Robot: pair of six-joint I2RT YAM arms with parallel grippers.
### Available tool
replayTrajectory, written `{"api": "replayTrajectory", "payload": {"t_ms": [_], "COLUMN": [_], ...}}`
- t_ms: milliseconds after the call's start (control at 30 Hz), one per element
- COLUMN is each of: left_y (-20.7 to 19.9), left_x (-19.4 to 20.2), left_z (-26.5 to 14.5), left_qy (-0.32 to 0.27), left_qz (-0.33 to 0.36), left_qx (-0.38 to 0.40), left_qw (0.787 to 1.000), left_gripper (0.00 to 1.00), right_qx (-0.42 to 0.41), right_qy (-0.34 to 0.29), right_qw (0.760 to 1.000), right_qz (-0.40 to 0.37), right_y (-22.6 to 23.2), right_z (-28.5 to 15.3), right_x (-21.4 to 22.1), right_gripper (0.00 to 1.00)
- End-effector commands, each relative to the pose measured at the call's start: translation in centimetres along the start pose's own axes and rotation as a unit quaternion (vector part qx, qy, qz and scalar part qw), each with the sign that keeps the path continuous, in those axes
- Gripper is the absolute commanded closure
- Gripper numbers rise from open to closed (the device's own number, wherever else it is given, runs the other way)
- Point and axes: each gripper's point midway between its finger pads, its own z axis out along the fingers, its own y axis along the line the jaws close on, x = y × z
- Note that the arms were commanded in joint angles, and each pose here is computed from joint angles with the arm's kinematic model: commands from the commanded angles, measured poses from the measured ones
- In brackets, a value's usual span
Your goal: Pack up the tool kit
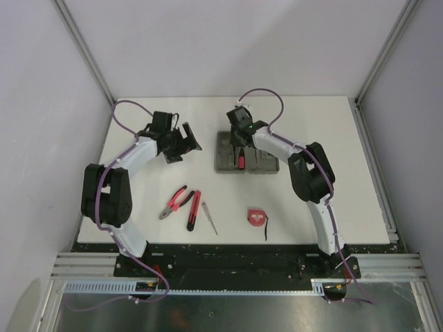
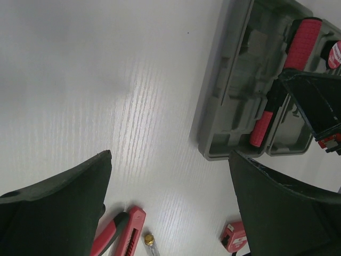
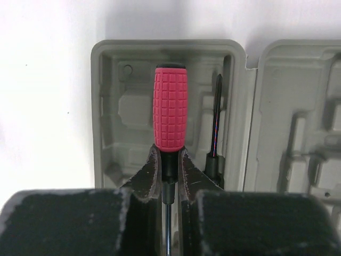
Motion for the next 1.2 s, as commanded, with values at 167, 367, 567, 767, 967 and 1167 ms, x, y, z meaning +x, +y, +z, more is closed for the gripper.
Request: {"api": "replayTrajectory", "payload": {"t_ms": [167, 367, 567, 767, 967, 1167], "left_y": [-1.7, -1.7, -1.8, -2.1, -2.3, -2.7], "left_x": [-0.8, -0.8, -0.7, -0.7, -0.5, 1.0], "left_z": [-0.4, -0.3, -0.3, -0.5, -0.5, 0.7], "left_qy": [-0.010, -0.007, -0.006, -0.007, -0.005, 0.014], "left_qz": [0.027, 0.027, 0.029, 0.033, 0.039, 0.056], "left_qx": [0.022, 0.024, 0.026, 0.029, 0.032, 0.029], "left_qw": [0.999, 0.999, 0.999, 0.999, 0.999, 0.998], "left_gripper": [0.05, 0.05, 0.05, 0.05, 0.05, 0.11], "right_qx": [0.063, 0.078, 0.079, 0.079, 0.065, 0.047], "right_qy": [-0.010, -0.010, -0.010, -0.021, -0.040, -0.059], "right_qw": [0.998, 0.997, 0.997, 0.997, 0.997, 0.997], "right_qz": [0.001, -0.007, -0.015, -0.014, -0.005, 0.022], "right_y": [-1.3, -2.0, -2.1, -2.0, -1.2, -0.6], "right_z": [0.9, 1.3, 2.1, 2.5, 2.3, 1.4], "right_x": [-0.6, -0.2, -0.1, -0.6, -1.5, -2.9], "right_gripper": [1.00, 1.00, 0.92, 0.83, 0.86, 1.00]}}
